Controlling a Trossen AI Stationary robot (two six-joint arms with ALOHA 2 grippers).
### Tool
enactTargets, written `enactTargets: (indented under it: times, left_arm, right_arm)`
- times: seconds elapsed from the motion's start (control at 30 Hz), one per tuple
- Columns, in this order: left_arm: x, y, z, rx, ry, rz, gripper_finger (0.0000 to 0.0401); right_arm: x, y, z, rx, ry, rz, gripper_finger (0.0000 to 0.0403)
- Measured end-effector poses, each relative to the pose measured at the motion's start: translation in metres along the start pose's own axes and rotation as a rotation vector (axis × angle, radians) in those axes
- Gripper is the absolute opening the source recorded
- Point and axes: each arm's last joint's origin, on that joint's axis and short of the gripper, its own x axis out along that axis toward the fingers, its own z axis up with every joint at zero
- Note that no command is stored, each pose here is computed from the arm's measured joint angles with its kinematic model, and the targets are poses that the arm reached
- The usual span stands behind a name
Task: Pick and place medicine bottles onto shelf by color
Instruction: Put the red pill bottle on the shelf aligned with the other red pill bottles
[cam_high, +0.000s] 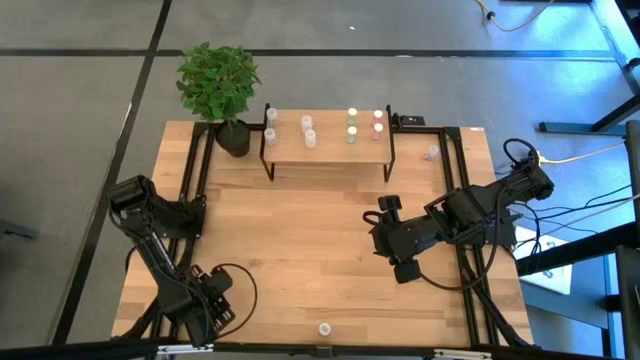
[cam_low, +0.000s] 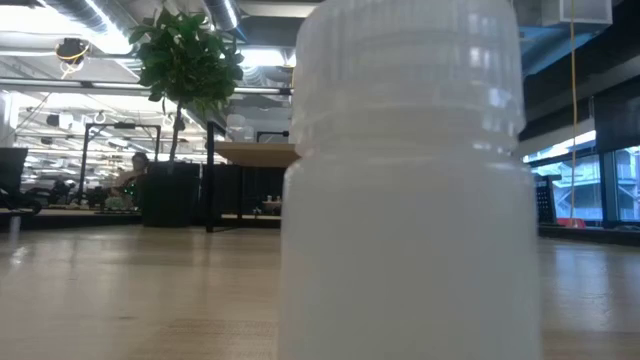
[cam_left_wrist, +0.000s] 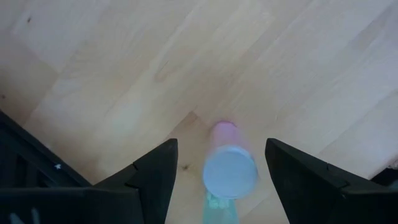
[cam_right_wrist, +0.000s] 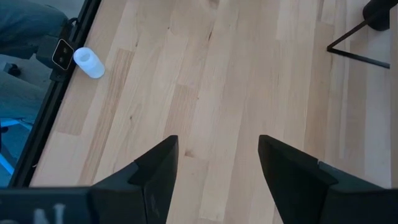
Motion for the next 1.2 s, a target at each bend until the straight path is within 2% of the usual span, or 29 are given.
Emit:
enactTargets:
  times: [0.83,1.2]
  left_arm:
    - [0.0002,-0.0002,0.0014,-0.038,0.032,0.012,0.0235]
    - [0.0003,-0.0005,0.0008,-0.04,0.057,0.015,0.0187]
  right_arm:
    - [-0.0003,0.0,-0.0001,-0.002,-0.001,0.0,0.0224]
    - [-0.0003,0.0,-0.0002,-0.002,0.0,0.0,0.0224]
